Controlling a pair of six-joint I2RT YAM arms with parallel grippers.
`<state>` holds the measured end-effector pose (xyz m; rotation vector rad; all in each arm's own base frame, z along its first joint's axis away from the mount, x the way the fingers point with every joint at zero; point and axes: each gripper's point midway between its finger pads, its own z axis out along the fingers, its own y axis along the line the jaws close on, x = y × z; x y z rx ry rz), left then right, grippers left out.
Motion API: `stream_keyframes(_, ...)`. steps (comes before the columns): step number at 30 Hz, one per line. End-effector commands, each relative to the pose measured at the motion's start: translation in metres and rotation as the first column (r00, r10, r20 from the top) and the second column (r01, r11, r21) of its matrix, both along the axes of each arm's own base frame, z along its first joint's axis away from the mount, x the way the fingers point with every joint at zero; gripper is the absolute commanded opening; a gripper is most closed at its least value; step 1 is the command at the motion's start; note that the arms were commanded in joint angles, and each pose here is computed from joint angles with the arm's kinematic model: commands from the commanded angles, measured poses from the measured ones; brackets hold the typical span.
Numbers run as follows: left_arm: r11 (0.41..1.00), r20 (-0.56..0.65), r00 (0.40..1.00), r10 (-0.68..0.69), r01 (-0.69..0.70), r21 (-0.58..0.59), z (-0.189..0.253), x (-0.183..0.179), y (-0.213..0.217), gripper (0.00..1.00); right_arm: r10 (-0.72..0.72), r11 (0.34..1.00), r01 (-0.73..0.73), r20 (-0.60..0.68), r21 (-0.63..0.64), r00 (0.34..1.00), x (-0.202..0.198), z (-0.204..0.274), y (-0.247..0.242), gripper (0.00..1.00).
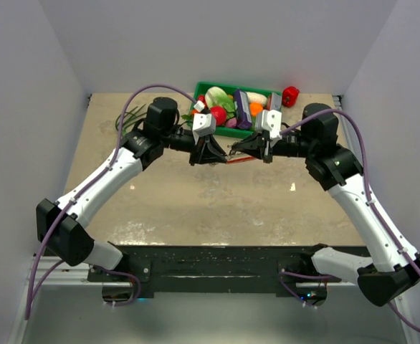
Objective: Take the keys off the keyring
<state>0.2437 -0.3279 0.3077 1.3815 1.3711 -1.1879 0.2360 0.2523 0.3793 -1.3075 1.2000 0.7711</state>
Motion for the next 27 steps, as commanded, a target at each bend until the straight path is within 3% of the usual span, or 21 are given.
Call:
stream_keyframes(1, 1.000, 0.018, 1.000, -0.004, 0.004, -0.017, 0.006, 0.001, -0.003, 0.15, 0.018, 0.999, -0.021, 0.079, 0.037, 0.997, -0.005, 0.029, 0.000, 0.00)
stream_keyframes(27, 0.976, 0.024, 0.975, 0.219, -0.219, -0.015, 0.022, 0.030, 0.005, 0.00, -0.174, 0.978, 0.189, 0.165, -0.084, 0.971, 0.032, -0.012, -0.023, 0.00)
